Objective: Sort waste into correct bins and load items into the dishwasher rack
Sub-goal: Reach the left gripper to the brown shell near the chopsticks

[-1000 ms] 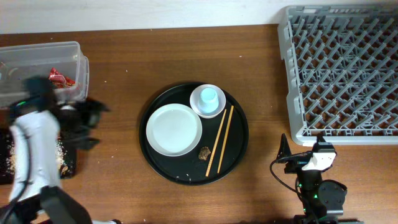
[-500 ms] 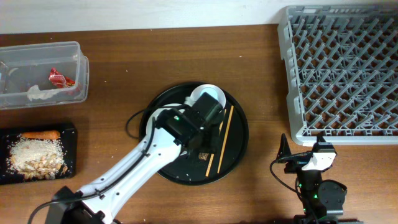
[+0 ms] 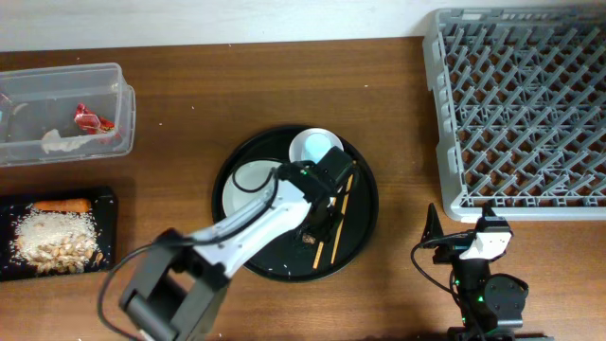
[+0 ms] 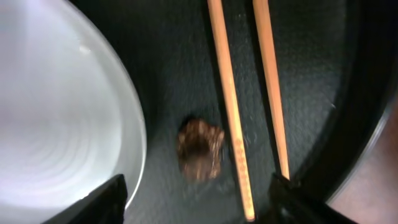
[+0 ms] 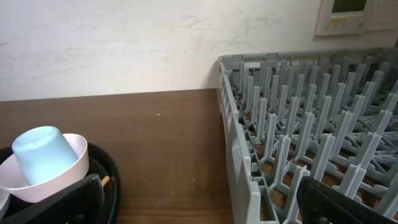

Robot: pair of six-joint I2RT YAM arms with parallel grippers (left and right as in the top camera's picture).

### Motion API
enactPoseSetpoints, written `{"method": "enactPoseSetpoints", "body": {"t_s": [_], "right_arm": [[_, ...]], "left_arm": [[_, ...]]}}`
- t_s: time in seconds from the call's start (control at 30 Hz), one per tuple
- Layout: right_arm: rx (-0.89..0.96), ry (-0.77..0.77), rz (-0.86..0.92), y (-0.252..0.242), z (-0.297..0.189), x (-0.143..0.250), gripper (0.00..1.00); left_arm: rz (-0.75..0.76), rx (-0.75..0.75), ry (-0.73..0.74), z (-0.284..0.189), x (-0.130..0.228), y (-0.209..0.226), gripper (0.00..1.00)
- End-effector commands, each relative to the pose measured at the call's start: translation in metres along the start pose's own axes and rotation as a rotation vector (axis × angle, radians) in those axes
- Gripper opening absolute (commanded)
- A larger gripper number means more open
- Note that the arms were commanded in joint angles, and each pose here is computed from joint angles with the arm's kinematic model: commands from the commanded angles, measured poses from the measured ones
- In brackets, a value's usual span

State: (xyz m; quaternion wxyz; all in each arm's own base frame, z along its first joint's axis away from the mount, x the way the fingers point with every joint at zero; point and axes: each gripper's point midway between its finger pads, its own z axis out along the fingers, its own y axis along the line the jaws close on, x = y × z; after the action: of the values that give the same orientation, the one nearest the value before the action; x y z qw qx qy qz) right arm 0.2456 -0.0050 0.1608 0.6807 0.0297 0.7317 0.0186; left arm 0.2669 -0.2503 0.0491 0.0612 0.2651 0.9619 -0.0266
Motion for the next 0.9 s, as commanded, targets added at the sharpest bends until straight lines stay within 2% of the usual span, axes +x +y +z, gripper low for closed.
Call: {"method": "enactPoseSetpoints", "body": {"t_s": [0.0,0.13,0.3,0.5,0.57,0.67,0.73,0.87], "right_arm": [[0.014,0.003,-0.005,-0.003,0.001,0.004,0.98],[0.014,0.003,-0.005,-0.003,0.001,0.004,0.98],[0.014,0.003,-0.005,-0.003,0.001,0.004,0.98],[0.014,0.003,-0.005,-0.003,0.001,0.004,0.98],[0.014,0.003,-0.005,-0.003,0.001,0.004,0.98],[0.014,0.003,-0.005,-0.003,0.001,0.004,0.98],[0.014,0.003,-0.005,-0.003,0.001,0.004,0.98],[0.014,0.003,-0.005,-0.003,0.001,0.004,0.98]], "left_arm": [[0.017,-0.003,0.057,0.025,0.004,-0.001,0.68],[0.018,-0.002,0.085,0.037,0.008,-0.002,0.65],[0.018,0.035,0.111,0.044,0.012,-0.01,0.55],[0.006,-0.251,0.046,0.035,-0.004,0.046,0.56],[-0.033,-0.29,0.044,0.028,-0.008,0.067,0.56],[-0.077,-0.273,0.027,0.011,-0.021,0.077,0.56],[-0.081,-0.156,0.039,0.011,-0.02,0.057,0.56],[-0.071,-0.021,0.065,-0.001,-0.011,0.029,0.55]]}}
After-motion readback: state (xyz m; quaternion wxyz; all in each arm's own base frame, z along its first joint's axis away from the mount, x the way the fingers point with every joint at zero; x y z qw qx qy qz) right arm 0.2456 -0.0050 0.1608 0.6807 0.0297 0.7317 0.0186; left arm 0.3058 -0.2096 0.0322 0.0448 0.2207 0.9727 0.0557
